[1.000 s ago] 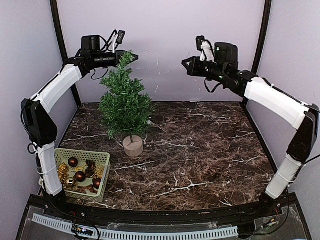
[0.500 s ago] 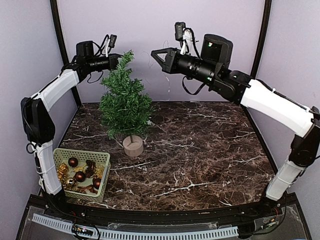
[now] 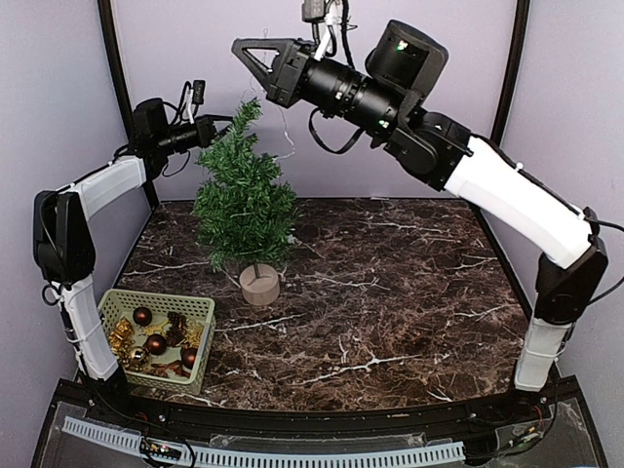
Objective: Decorate the small christmas tree
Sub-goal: Wrap the side of the string light in the gap of the branches.
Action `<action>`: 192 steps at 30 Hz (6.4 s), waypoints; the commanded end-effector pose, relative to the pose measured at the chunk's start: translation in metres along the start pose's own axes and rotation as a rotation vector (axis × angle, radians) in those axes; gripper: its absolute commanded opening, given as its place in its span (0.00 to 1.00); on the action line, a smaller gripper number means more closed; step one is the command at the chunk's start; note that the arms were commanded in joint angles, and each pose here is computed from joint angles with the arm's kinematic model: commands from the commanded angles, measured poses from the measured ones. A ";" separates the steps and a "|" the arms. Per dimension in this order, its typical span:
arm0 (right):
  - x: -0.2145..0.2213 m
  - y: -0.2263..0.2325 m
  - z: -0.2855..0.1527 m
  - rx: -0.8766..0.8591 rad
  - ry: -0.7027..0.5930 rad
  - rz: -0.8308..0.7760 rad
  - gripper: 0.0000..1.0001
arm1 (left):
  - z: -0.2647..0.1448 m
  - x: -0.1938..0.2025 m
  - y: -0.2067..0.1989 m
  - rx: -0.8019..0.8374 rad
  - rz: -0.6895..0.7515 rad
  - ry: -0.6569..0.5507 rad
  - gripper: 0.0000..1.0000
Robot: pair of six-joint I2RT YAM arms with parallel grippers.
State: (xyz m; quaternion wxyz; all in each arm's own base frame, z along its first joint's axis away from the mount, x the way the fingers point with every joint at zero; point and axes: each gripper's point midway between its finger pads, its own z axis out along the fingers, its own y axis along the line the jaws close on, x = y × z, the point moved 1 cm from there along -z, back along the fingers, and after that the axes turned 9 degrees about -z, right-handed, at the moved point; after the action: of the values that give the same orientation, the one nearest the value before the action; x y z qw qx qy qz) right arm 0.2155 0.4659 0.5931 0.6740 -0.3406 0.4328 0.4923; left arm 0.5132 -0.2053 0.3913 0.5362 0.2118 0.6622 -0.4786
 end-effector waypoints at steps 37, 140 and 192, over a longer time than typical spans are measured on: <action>0.240 0.146 -0.012 -0.430 0.702 0.186 0.00 | -0.099 0.020 -0.011 -0.126 0.005 -0.266 0.09; 0.120 -0.013 -0.174 0.503 0.533 0.139 0.00 | -0.164 0.058 -0.130 -0.258 -0.047 0.003 0.72; 0.131 -0.148 -0.026 -0.021 0.266 0.154 0.00 | 0.028 0.009 -0.171 0.442 -0.021 0.282 0.16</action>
State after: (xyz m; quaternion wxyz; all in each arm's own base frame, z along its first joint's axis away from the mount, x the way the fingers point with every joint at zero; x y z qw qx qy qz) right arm 0.3733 0.4499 0.4505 0.5536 -0.3726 0.5626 0.4880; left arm 0.4061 -0.3053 0.4331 0.3629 0.3500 0.6443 -0.5751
